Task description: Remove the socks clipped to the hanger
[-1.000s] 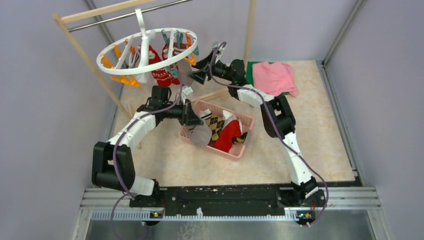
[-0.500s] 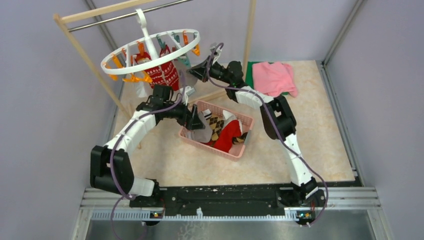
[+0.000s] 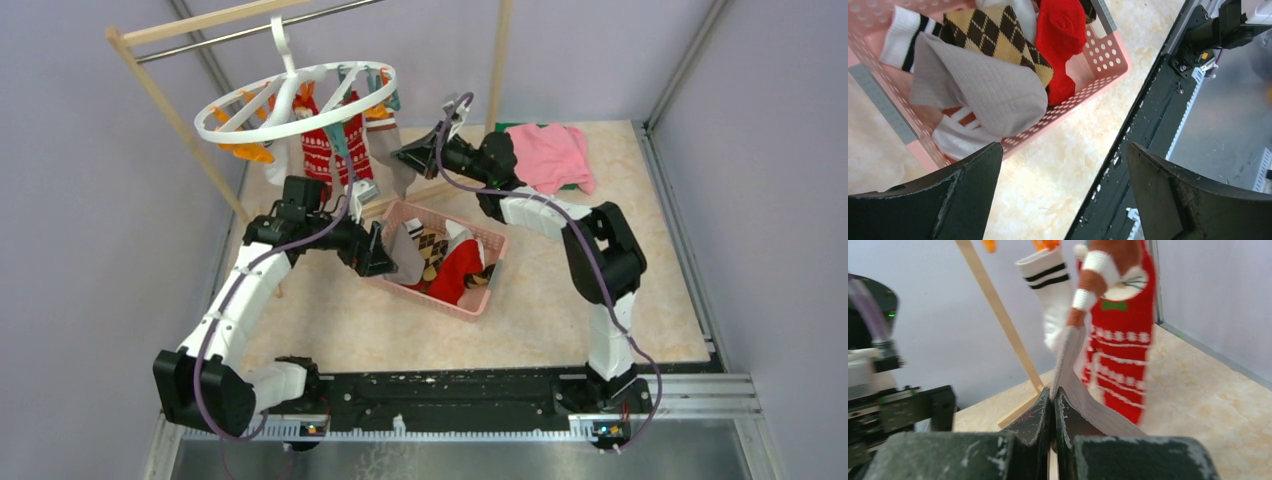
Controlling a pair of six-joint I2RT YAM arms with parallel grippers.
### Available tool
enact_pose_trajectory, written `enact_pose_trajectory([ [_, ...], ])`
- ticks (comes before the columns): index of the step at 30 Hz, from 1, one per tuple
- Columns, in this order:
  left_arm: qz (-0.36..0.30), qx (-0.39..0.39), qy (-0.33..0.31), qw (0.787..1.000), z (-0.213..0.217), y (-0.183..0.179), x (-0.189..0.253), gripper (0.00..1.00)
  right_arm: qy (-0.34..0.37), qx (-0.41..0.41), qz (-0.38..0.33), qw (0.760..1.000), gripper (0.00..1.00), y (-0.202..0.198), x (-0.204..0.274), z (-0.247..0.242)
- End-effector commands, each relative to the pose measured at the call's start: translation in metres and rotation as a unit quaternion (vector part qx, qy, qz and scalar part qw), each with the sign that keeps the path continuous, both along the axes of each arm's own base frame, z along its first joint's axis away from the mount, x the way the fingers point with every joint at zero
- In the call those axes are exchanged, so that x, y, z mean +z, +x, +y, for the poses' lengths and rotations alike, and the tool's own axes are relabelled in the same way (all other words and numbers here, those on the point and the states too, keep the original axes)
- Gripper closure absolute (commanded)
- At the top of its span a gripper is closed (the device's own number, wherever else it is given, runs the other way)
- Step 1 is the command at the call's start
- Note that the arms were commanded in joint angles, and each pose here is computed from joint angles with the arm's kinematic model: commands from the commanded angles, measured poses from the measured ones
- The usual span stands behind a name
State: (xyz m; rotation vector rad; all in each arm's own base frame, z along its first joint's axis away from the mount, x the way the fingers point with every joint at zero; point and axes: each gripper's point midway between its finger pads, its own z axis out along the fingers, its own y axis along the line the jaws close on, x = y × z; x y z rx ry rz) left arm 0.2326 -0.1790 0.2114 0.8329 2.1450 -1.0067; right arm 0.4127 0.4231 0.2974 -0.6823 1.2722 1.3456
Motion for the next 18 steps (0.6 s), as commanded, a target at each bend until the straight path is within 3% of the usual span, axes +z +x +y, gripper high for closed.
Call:
enact_pose_trajectory([
  [1, -0.012, 0.000, -0.003, 1.000, 0.004, -0.011, 0.012, 0.01, 0.027, 0.013, -0.044, 0.999, 1.00, -0.045, 0.049, -0.008],
  [6, -0.046, 0.015, -0.027, 0.998, 0.004, -0.017, 0.026, 0.01, -0.016, 0.021, -0.023, 0.999, 1.00, -0.082, 0.038, -0.001],
  [18, -0.097, 0.049, -0.021, 0.994, 0.013, -0.014, 0.052, 0.01, 0.017, 0.084, 0.024, 0.996, 1.00, -0.169, 0.057, 0.018],
])
